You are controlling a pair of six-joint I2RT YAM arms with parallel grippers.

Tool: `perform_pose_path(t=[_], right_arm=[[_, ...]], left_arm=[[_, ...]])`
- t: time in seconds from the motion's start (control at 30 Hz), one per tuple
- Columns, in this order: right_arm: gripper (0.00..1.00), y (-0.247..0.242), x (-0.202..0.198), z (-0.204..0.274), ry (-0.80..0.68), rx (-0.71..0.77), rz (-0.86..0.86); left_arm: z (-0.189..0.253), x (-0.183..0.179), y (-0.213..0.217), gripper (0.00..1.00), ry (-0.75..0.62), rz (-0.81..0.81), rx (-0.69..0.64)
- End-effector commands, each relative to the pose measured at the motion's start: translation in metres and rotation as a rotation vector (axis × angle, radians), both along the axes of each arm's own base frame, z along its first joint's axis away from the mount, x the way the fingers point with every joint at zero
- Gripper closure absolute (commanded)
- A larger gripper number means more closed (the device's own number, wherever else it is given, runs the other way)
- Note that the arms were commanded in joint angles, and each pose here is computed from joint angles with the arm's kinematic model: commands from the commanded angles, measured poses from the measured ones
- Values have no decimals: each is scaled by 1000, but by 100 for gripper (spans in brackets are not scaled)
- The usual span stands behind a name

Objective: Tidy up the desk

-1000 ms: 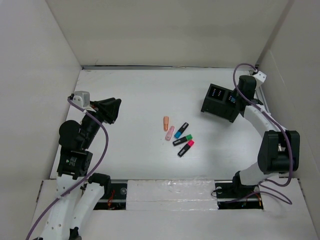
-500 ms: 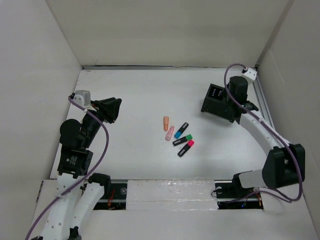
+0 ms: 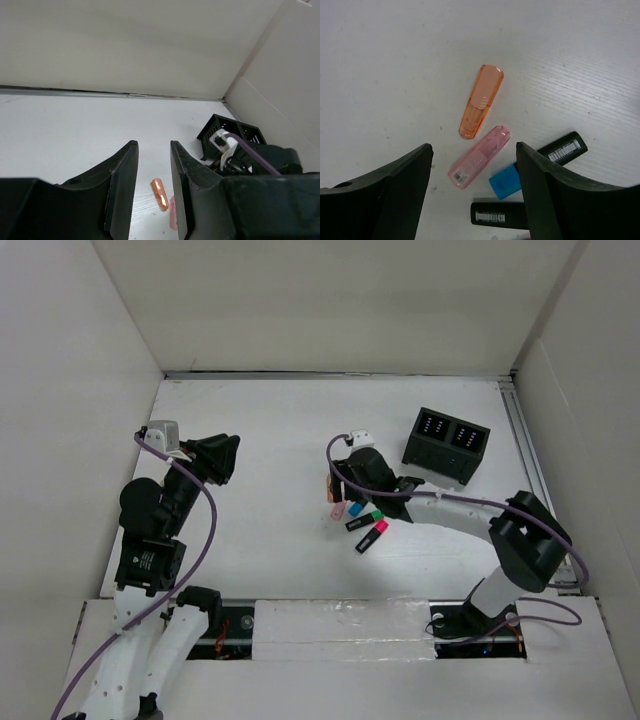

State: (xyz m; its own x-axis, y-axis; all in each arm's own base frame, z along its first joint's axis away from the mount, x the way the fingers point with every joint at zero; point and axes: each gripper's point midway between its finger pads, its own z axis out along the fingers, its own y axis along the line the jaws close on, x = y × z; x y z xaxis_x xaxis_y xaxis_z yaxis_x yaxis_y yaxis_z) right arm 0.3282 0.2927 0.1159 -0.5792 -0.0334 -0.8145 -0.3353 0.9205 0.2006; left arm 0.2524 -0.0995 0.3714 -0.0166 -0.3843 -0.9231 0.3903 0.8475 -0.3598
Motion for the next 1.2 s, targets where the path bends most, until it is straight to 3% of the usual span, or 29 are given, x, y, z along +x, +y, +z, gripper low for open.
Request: perform_pose_path(t=[0.0, 0.07, 0.23, 0.43, 0.5, 0.63, 0.73, 1.07, 1.17], right_arm=[[26, 18, 3, 10, -22, 23, 41], [33, 13, 11, 11, -28, 6, -15], [37, 2, 18, -14, 18, -17, -82], [71, -40, 16, -41, 94, -77, -261], [68, -55, 16, -52, 125, -90, -293], [40, -67, 15, -58, 139, -96, -327], [37, -67, 18, -65, 159, -75, -318], [39, -50, 36, -87, 221, -27, -281], [51, -46, 40, -91, 232, -63, -283]], left_arm=[[5, 1, 1, 72, -31, 4, 4], [5, 2, 2, 72, -30, 14, 4], [6, 0, 0, 72, -36, 0, 5], [6, 0, 0, 72, -35, 0, 5], [4, 1, 0, 72, -29, 3, 6], [6, 0, -2, 72, -36, -9, 5], [6, -1, -1, 72, -34, -8, 4], [4, -1, -6, 72, -30, -33, 1], [6, -2, -7, 72, -37, -39, 2]])
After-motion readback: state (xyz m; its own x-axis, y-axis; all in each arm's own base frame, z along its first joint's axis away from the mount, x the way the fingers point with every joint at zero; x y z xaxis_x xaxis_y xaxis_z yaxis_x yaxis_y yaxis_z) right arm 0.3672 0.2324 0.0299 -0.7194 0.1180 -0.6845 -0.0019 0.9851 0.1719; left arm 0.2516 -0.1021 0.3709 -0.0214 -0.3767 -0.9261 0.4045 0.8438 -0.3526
